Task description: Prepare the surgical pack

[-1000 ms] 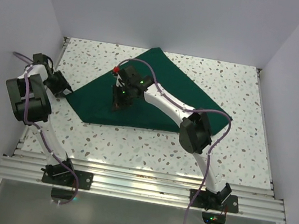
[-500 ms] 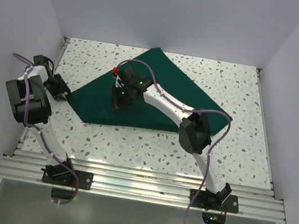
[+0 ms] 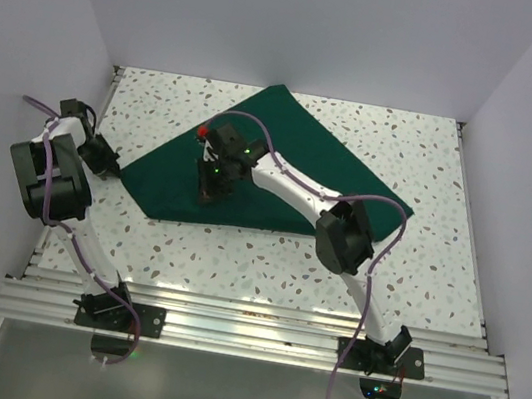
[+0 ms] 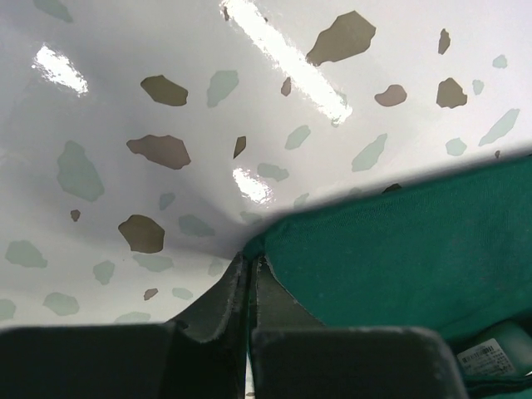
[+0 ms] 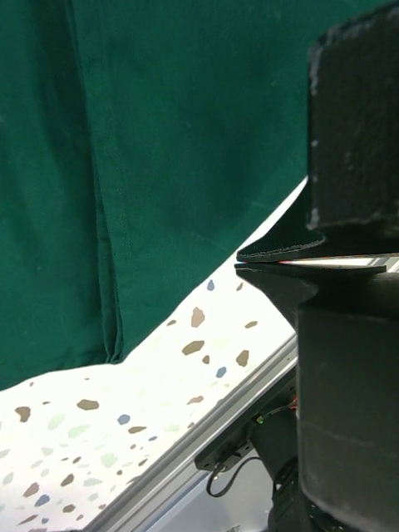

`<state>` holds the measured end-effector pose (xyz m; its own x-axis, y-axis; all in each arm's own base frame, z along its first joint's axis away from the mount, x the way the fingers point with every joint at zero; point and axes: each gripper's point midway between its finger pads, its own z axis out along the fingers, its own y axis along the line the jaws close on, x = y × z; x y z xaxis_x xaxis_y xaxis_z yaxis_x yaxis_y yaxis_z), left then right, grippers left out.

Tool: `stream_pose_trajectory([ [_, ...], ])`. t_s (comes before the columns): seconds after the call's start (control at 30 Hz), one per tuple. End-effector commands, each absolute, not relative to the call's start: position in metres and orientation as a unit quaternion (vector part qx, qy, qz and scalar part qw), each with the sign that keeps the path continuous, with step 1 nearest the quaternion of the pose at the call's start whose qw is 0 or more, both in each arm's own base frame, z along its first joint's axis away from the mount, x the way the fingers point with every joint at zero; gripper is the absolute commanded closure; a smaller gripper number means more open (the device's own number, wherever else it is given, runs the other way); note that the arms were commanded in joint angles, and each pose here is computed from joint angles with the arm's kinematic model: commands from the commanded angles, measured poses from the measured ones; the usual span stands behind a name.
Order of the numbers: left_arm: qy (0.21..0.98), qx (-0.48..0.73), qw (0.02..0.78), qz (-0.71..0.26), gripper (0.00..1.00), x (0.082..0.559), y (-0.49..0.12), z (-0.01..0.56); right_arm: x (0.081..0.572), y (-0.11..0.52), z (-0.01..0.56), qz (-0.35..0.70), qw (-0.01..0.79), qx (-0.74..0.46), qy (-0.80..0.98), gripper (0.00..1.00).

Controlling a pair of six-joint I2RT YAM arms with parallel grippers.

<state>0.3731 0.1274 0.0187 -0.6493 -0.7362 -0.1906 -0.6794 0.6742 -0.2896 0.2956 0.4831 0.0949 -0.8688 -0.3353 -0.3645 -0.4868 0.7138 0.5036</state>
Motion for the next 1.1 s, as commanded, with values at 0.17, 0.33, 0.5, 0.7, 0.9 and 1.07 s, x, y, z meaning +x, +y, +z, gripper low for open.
stream_pose_trajectory([
  [0.17, 0.899, -0.387, 0.168, -0.114, 1.0, 0.37, 0.117, 0.055, 0.295, 0.489, 0.064, 0.287, 0.107, -0.2, 0.931, 1.0],
  [0.33, 0.897, -0.378, 0.189, -0.127, 1.0, 0.37, 0.103, 0.081, 0.302, 0.499, 0.055, 0.285, 0.117, -0.188, 0.933, 1.0],
  [0.5, 0.891, -0.372, 0.202, -0.163, 1.0, 0.371, 0.081, 0.097, 0.312, 0.505, 0.051, 0.284, 0.131, -0.181, 0.932, 1.0],
  [0.7, 0.883, -0.364, 0.219, -0.202, 1.0, 0.377, 0.056, 0.119, 0.312, 0.5, 0.033, 0.263, 0.125, -0.182, 0.939, 1.0],
  [0.9, 0.876, -0.364, 0.223, -0.223, 1.0, 0.382, 0.04, 0.134, 0.308, 0.491, 0.017, 0.246, 0.113, -0.186, 0.945, 1.0],
  [1.07, 0.873, -0.38, 0.241, -0.189, 1.0, 0.387, 0.053, 0.153, 0.307, 0.486, 0.01, 0.235, 0.109, -0.188, 0.947, 1.0],
])
